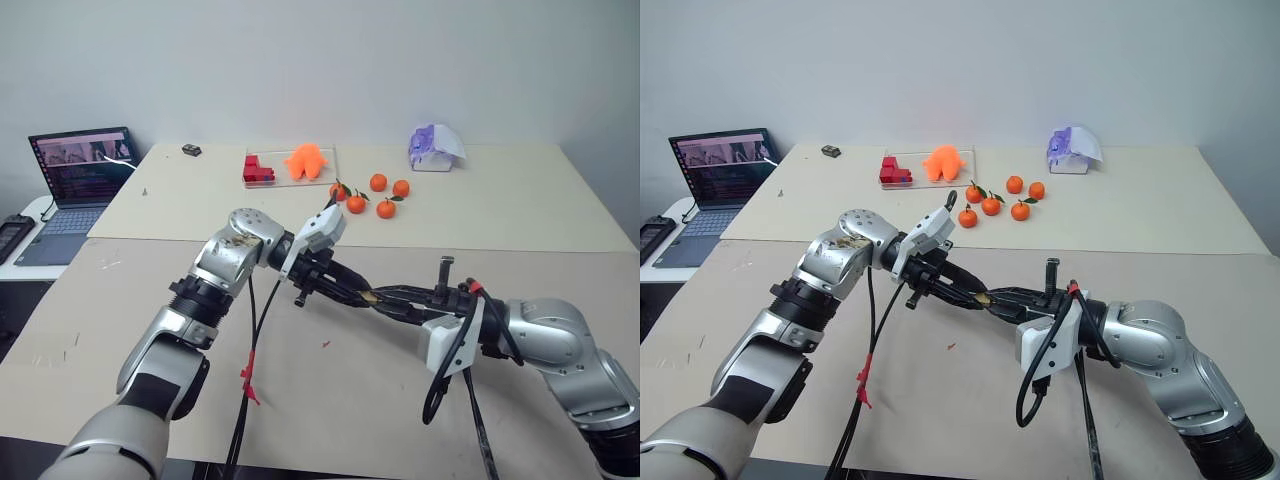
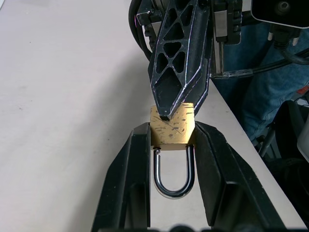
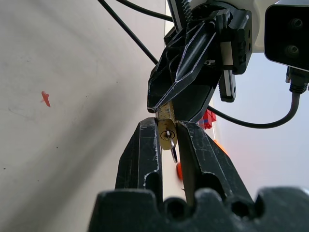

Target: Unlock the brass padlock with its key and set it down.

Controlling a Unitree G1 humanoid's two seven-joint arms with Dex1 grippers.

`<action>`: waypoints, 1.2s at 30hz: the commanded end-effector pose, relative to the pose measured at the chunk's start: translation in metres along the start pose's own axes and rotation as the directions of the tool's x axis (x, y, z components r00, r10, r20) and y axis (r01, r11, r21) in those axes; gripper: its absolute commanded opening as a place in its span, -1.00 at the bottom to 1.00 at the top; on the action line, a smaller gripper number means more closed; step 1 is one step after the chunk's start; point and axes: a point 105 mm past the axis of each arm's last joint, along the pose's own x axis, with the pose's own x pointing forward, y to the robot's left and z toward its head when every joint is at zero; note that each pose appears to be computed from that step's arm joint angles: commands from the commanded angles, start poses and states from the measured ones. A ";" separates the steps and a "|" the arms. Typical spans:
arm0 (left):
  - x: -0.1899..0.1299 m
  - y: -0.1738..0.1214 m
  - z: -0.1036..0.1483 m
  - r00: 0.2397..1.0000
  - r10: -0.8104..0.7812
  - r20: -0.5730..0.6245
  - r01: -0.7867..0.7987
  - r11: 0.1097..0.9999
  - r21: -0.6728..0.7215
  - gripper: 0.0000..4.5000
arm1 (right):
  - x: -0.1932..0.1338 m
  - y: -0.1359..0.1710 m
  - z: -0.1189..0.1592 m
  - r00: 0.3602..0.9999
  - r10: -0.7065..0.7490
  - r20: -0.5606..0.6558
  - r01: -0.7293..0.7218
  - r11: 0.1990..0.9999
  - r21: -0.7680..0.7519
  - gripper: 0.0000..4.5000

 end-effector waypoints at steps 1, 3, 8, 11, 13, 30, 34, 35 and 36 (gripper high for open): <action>-0.003 0.001 0.011 1.000 0.012 0.005 -0.013 0.998 0.055 -0.64 | -0.003 -0.013 0.008 0.998 -0.055 0.021 0.055 0.998 -0.026 -0.94; -0.003 0.001 0.011 1.000 0.012 0.004 -0.012 0.998 0.055 -0.64 | -0.003 -0.013 0.008 0.998 -0.057 0.023 0.057 0.998 -0.027 -0.94; -0.003 0.001 0.011 1.000 0.012 0.003 -0.012 0.998 0.056 -0.64 | -0.002 -0.014 0.008 0.998 -0.060 0.024 0.061 0.998 -0.028 -0.94; -0.003 0.002 0.011 1.000 0.014 0.001 -0.014 0.998 0.058 -0.64 | -0.001 -0.015 0.010 0.997 -0.066 0.029 0.067 0.998 -0.022 -0.94; -0.003 0.002 0.011 1.000 0.015 0.000 -0.015 0.998 0.058 -0.64 | -0.002 -0.016 0.010 0.997 -0.072 0.032 0.072 0.997 -0.019 -0.59; -0.004 0.002 0.012 1.000 0.025 0.005 -0.025 0.998 0.055 -0.64 | 0.000 -0.017 0.009 0.997 -0.067 0.031 0.068 0.997 -0.022 0.80; -0.004 0.002 0.012 1.000 0.024 0.006 -0.024 0.998 0.055 -0.64 | 0.001 -0.018 0.010 0.997 -0.070 0.035 0.070 0.997 -0.020 0.27; -0.003 0.002 0.012 1.000 0.023 0.007 -0.024 0.998 0.054 -0.64 | 0.001 -0.018 0.010 0.997 -0.070 0.036 0.071 0.997 -0.021 0.13; -0.003 0.002 0.013 1.000 0.022 0.008 -0.023 0.998 0.054 -0.64 | 0.001 -0.018 0.011 0.997 -0.071 0.037 0.072 0.997 -0.021 -0.04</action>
